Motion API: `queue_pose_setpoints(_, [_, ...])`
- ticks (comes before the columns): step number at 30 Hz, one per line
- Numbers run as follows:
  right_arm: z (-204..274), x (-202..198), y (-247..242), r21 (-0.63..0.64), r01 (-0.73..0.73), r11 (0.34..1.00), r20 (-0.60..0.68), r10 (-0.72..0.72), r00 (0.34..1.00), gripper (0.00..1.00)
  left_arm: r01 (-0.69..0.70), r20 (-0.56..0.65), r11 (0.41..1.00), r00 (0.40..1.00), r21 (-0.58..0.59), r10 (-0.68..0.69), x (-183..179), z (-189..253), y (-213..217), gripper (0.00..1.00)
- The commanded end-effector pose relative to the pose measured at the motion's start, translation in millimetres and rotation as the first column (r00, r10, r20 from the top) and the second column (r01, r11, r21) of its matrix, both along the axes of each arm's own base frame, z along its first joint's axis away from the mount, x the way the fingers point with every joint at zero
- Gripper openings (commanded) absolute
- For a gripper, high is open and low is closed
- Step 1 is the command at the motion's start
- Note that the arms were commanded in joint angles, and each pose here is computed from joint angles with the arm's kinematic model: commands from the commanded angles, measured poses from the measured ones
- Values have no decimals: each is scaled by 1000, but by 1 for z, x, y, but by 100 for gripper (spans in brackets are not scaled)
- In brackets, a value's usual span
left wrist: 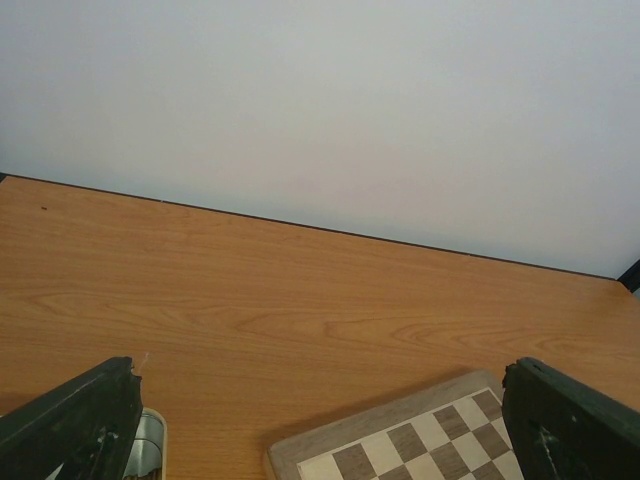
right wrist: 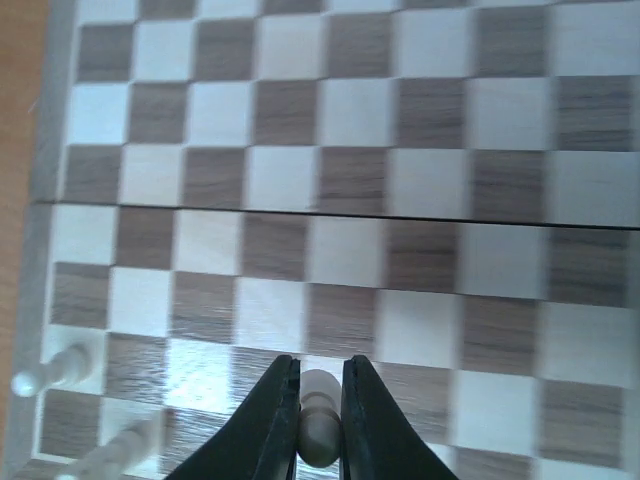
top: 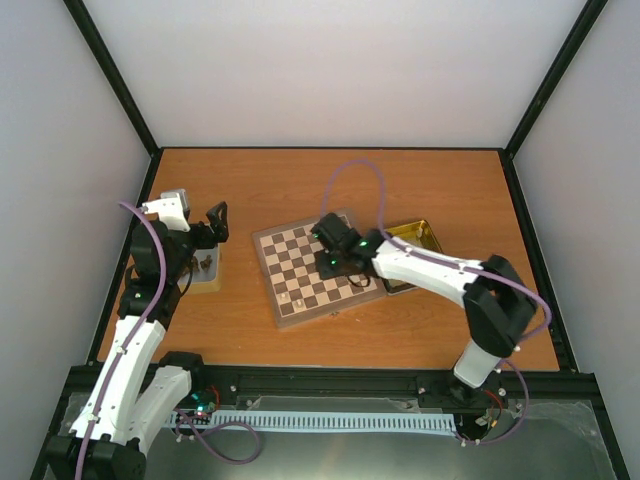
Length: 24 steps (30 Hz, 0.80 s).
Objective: Set up the chess pieces on the board
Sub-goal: Place the chess piece on the chessboard.
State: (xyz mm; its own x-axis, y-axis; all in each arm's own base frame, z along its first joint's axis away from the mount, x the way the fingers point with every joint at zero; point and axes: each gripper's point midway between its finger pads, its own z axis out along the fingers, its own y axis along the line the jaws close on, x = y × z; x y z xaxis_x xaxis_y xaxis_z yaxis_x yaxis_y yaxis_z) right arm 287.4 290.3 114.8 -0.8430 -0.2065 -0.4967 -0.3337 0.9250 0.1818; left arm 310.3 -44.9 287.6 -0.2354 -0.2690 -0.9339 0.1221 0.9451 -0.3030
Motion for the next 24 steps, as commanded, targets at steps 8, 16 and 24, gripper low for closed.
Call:
queue_pose_setpoints(8, [-25, -30, 80, -32, -144, 989, -61, 142, 988, 12, 9, 58, 1000, 998, -23, -8, -4, 23, -2, 100])
queue_pose_setpoints(16, [-40, -49, 106, -16, -220, 975, -117, 217, 969, 13, 9, 58, 1000, 998, -23, -8, -4, 23, -2, 100])
queue_pose_setpoints(24, [-49, -58, 109, -32, -239, 971, -142, 232, 962, 14, 11, 58, 1000, 998, -23, -9, -4, 23, -2, 100])
